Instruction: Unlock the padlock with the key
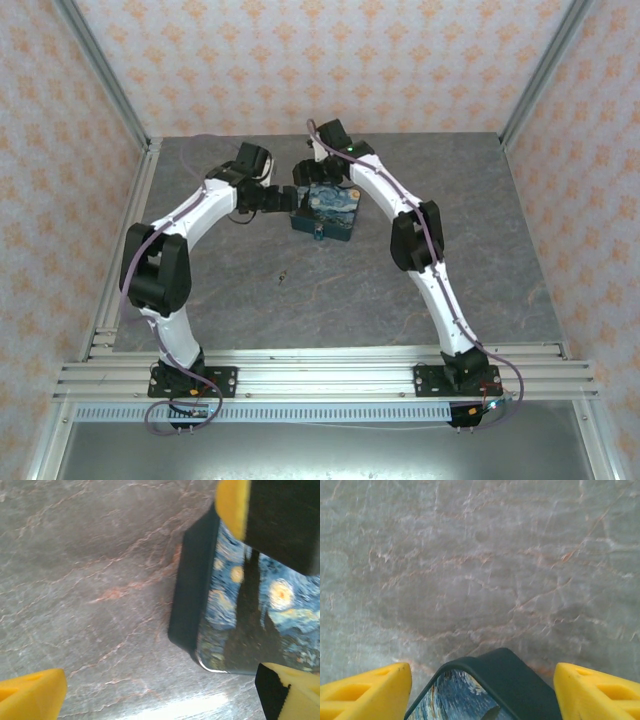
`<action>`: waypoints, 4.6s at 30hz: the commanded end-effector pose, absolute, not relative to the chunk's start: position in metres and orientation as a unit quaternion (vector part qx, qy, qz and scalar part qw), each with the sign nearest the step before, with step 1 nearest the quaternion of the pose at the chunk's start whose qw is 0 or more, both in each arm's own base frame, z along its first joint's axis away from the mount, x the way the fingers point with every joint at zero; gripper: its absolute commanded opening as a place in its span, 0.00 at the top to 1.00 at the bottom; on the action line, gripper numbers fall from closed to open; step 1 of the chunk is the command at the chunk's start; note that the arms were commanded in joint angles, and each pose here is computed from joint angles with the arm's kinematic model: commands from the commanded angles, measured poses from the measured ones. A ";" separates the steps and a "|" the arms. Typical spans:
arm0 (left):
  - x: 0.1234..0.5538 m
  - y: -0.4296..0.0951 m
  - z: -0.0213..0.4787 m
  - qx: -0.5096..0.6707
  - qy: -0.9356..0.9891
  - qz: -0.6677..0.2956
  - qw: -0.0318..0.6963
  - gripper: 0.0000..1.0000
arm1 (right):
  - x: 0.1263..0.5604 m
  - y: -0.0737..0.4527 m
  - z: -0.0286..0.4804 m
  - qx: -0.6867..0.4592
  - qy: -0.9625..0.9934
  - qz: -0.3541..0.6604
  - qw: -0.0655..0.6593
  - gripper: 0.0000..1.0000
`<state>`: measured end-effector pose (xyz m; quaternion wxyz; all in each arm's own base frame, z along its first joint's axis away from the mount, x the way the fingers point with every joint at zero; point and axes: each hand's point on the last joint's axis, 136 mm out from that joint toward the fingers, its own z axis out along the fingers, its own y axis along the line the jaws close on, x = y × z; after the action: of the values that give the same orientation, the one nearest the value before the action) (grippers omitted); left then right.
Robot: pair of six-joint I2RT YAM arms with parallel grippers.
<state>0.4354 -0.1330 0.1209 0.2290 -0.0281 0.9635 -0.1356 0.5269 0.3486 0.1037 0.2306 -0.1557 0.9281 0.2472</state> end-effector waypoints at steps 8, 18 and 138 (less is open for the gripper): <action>0.446 -0.138 0.107 -0.068 0.952 -0.193 0.226 0.19 | 0.494 0.257 0.180 0.011 0.951 0.144 0.272 0.20; 0.463 -0.171 0.085 -0.072 0.947 -0.236 0.206 0.24 | 0.441 0.225 0.110 0.154 0.940 0.225 0.204 0.21; 0.284 -0.166 0.015 0.141 0.980 -0.011 0.142 1.00 | 0.288 0.195 0.088 0.145 0.944 0.208 0.211 0.24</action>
<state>0.2939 -0.1714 0.0198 0.1459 0.1190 0.9818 -0.0237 0.2873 0.1975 0.0830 0.1981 0.1355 0.9491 0.2038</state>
